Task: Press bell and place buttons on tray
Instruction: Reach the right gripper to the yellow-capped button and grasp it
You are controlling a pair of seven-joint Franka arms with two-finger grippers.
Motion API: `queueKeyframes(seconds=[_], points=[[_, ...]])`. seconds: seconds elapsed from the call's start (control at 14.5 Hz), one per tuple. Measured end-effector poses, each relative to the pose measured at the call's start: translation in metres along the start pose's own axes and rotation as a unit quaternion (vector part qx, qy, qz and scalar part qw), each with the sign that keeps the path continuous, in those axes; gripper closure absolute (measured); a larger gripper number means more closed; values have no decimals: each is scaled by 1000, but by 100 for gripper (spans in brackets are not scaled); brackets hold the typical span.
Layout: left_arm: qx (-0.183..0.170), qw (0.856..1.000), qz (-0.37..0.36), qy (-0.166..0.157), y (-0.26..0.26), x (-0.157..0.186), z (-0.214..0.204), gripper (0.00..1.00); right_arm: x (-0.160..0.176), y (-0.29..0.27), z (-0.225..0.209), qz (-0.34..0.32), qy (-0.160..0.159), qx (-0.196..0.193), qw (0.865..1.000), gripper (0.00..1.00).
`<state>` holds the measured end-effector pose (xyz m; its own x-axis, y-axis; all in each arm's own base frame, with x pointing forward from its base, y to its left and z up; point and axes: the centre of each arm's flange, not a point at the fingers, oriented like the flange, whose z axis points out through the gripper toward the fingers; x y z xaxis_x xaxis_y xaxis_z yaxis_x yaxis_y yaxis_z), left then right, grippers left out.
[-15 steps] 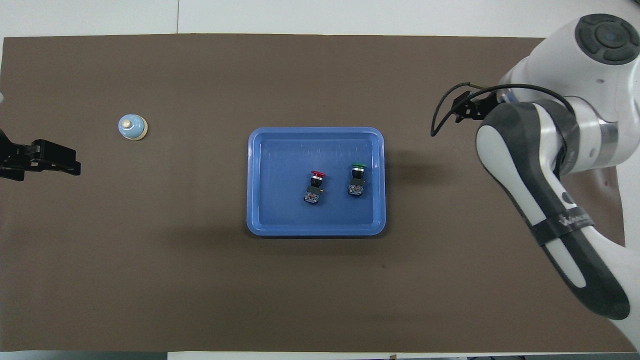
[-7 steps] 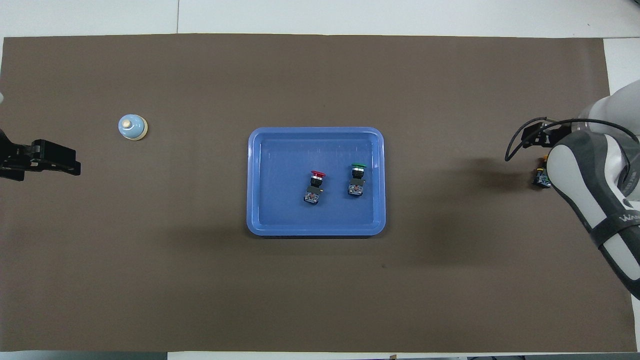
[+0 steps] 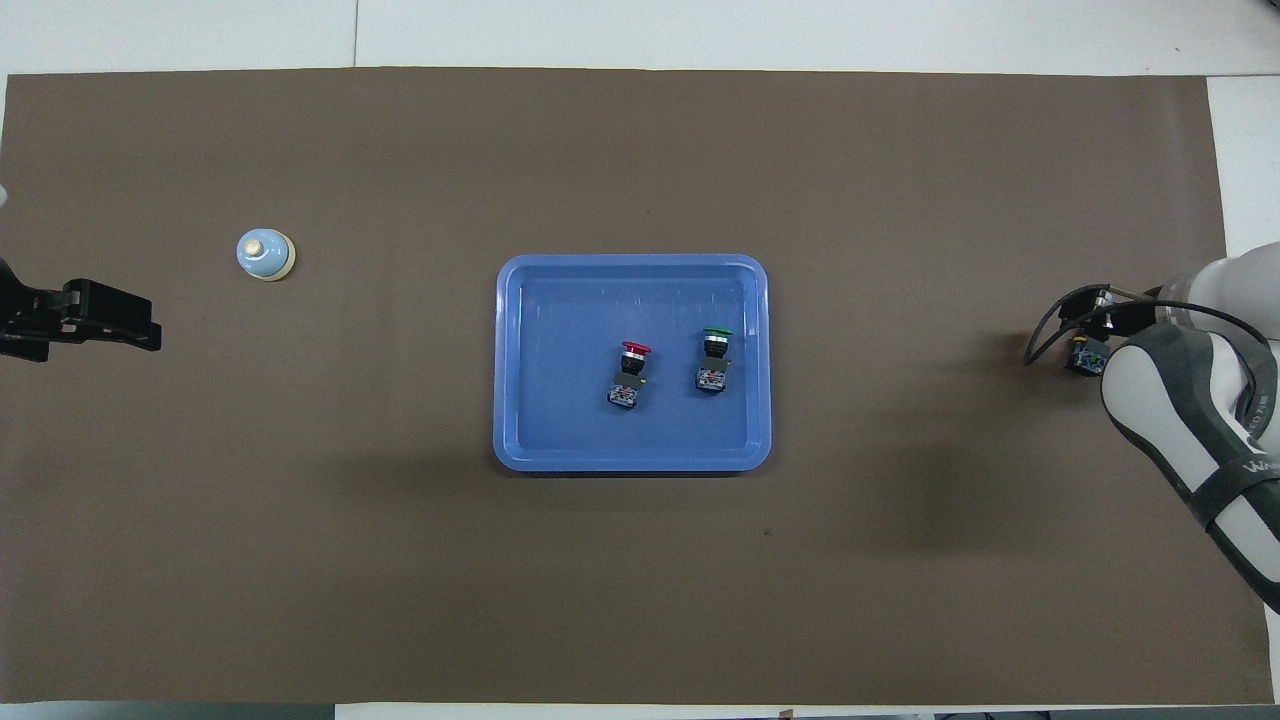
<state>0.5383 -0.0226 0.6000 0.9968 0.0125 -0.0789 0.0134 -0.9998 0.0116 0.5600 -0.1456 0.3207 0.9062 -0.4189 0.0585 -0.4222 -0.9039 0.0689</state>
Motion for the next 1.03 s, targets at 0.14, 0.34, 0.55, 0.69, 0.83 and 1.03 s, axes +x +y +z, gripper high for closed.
queueKeyframes(seconds=[0.14, 0.34, 0.55, 0.69, 0.83, 1.03], points=[[0, 1000, 0, 0, 0, 0, 0, 0, 0, 6, 6, 5, 3, 1, 1000, 0], [0, 1000, 0, 0, 0, 0, 0, 0, -5, 8, 17, 6, 9, 4, 1000, 0], [0, 1000, 0, 0, 0, 0, 0, 0, -9, 7, 26, 5, 6, 4, 1000, 1], [0, 1000, 0, 0, 0, 0, 0, 0, -11, 7, 28, 4, 4, 4, 1000, 14], [0, 1000, 0, 0, 0, 0, 0, 0, -13, 7, 30, 4, 2, 4, 1000, 34], [0, 1000, 0, 0, 0, 0, 0, 0, -14, 4, 30, 1, 3, 5, 1000, 59]])
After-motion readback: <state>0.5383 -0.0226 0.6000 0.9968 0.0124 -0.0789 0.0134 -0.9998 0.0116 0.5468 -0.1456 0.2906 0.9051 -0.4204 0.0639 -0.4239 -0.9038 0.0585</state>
